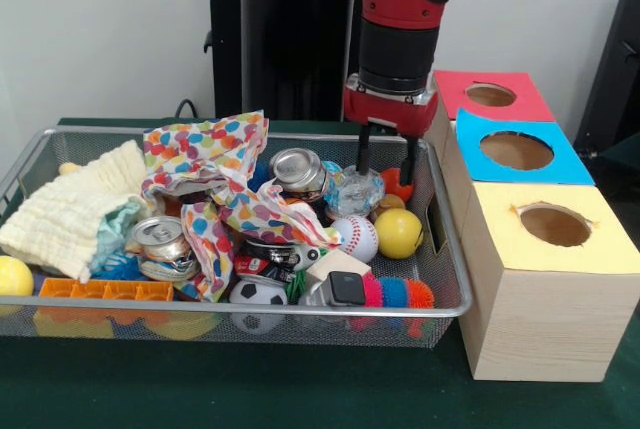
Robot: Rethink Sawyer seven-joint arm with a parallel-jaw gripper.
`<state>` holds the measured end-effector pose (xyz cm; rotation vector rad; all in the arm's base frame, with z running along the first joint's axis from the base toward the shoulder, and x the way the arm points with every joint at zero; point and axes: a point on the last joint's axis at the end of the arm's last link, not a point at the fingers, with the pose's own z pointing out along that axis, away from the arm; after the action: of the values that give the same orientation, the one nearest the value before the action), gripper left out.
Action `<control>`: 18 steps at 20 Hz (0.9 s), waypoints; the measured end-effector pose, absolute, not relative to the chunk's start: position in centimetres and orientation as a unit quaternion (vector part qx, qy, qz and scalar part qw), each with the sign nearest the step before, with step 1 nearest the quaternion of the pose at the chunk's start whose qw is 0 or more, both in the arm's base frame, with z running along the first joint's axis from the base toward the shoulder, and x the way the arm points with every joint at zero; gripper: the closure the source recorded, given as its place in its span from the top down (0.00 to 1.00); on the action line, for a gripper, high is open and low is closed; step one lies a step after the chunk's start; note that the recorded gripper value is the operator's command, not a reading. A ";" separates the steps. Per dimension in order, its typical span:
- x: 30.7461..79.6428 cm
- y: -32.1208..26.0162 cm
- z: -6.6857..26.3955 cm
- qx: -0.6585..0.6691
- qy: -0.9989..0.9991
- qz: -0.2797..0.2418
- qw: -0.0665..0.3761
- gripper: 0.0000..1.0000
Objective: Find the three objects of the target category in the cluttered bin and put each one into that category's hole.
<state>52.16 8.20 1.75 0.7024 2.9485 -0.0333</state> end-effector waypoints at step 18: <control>52.9 9.3 2.9 0.202 0.972 -0.074 0.094 1.00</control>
<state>52.94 9.30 2.91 0.5988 2.8826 -0.2207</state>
